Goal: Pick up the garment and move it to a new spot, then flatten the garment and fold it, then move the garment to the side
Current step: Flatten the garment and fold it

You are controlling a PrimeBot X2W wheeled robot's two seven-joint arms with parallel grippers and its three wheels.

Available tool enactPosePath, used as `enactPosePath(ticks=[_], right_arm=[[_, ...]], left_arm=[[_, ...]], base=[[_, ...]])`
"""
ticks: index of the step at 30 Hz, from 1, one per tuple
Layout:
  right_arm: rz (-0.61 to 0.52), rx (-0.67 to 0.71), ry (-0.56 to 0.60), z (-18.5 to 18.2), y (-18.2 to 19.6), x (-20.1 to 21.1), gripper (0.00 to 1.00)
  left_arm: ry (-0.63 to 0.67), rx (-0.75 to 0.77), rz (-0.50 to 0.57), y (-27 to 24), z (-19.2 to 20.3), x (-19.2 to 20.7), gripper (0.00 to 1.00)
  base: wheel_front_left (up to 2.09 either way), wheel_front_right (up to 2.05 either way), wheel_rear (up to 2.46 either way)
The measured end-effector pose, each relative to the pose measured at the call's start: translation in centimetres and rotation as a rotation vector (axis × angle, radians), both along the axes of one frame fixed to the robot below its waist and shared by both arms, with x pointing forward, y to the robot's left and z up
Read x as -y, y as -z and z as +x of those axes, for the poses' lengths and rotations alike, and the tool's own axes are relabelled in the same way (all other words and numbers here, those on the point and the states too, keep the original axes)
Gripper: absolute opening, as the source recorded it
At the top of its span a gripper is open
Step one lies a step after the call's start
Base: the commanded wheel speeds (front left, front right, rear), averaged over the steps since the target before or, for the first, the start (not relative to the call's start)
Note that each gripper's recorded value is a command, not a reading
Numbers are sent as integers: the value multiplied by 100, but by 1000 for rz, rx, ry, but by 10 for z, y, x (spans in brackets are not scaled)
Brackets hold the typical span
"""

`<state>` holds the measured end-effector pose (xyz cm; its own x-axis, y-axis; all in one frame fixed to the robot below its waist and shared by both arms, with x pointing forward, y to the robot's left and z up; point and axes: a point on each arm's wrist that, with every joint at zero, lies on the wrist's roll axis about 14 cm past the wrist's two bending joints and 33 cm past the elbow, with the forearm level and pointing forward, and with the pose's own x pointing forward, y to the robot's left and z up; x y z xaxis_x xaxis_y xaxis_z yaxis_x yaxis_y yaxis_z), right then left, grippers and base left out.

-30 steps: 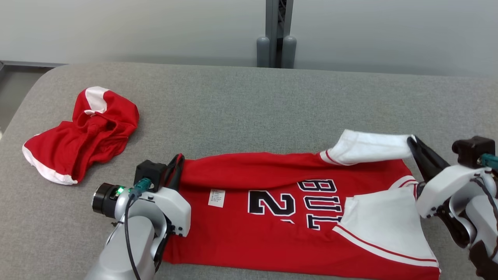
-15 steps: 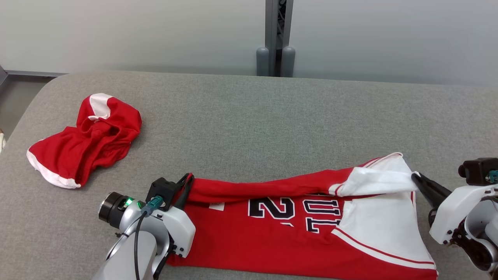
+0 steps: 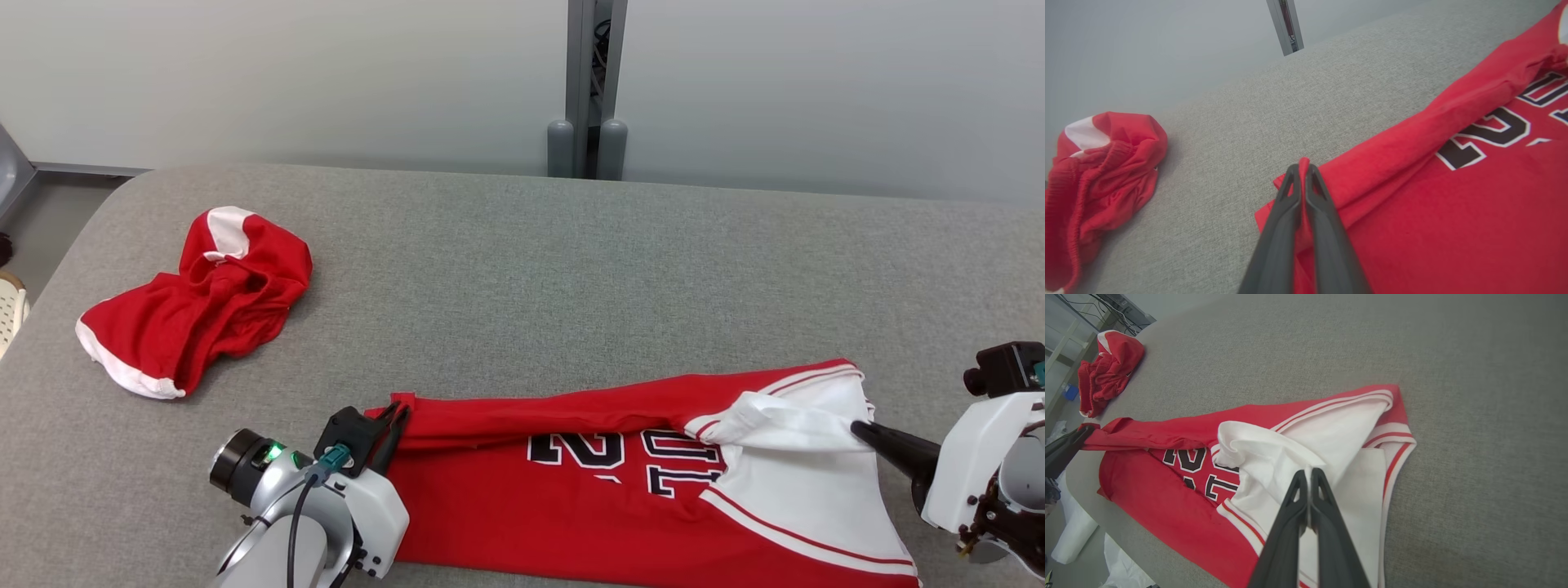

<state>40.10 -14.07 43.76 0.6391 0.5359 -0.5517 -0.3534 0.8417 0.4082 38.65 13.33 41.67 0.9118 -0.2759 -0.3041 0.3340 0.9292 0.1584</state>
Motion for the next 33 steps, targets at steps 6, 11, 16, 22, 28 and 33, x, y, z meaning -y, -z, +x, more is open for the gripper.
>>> enactPosePath(ticks=[6, 11, 16, 22, 28, 33], right_arm=[[27, -122, -13, -15, 3, 4, 0], [37, -183, -35, -26, 2, 5, 0], [19, -226, -41, -34, 8, 11, 0], [17, -256, -41, -40, 11, 13, 0], [7, -334, -16, -53, 23, 24, 100], [-13, -374, -33, -66, 27, 29, 100]], left_arm=[[13, 8, 16, -2, -3, 0, 0], [25, 2, 29, 2, -10, 1, 0], [36, 11, 41, 0, -9, 4, 0], [48, 13, 60, 2, -10, 5, 0], [60, -30, 102, 17, -22, 1, 42], [30, -59, 109, 23, -27, -7, 100]], base=[[0, 0, 0], [0, 0, 0], [0, 0, 0], [0, 0, 0], [0, 0, 0], [0, 0, 0]])
